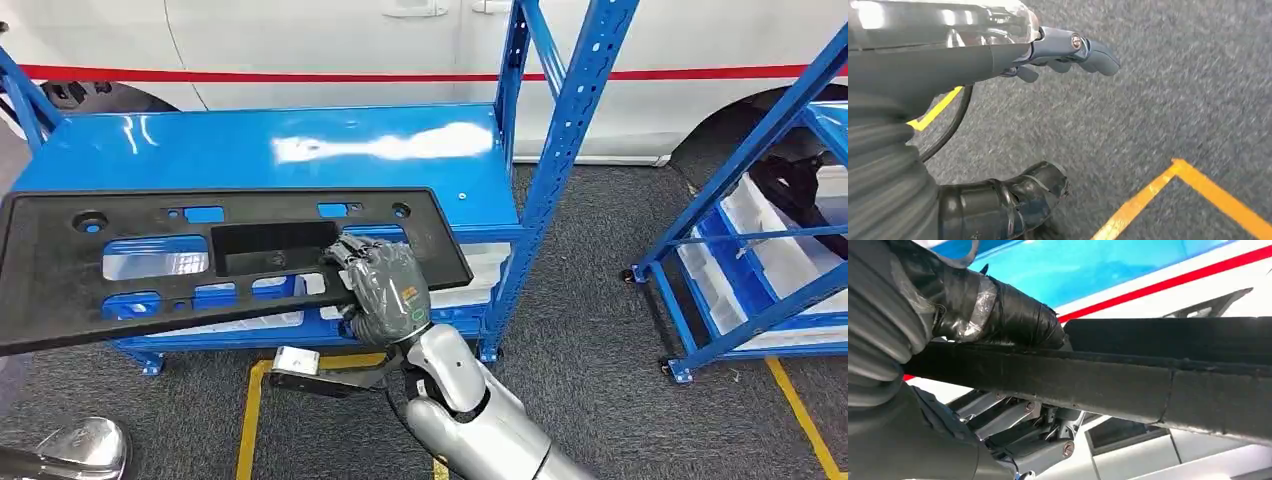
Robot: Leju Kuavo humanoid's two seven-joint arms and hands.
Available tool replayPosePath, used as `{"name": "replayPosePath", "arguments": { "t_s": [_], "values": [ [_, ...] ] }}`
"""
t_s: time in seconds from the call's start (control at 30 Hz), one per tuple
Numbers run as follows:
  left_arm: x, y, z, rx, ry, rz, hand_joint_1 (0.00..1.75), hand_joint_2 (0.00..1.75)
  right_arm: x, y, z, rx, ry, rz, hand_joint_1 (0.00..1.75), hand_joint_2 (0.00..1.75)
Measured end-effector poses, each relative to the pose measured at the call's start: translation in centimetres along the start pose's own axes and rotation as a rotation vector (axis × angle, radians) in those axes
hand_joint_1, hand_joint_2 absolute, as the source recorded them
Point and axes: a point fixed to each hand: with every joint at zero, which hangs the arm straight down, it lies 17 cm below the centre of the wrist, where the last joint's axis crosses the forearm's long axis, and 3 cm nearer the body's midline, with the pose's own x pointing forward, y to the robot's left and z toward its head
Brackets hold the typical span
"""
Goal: Take the parts from the cabinet and place them on the table.
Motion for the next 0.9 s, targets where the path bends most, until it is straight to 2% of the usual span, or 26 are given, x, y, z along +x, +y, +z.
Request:
{"name": "replayPosePath", "arguments": {
  "t_s": [0.2,0.9],
  "values": [
    [0.4,1.4,-0.8,0.045,0.002,-0.007,0.00,1.75,0.9,-0.3,-0.5,-0.020,-0.013,-0.040,1.75,1.75],
    [-0.2,1.1,-0.5,0.053,0.033,-0.020,0.00,1.75,2.1,-1.2,-1.6,-0.051,-0.035,-0.093,1.75,1.75]
  ]
}}
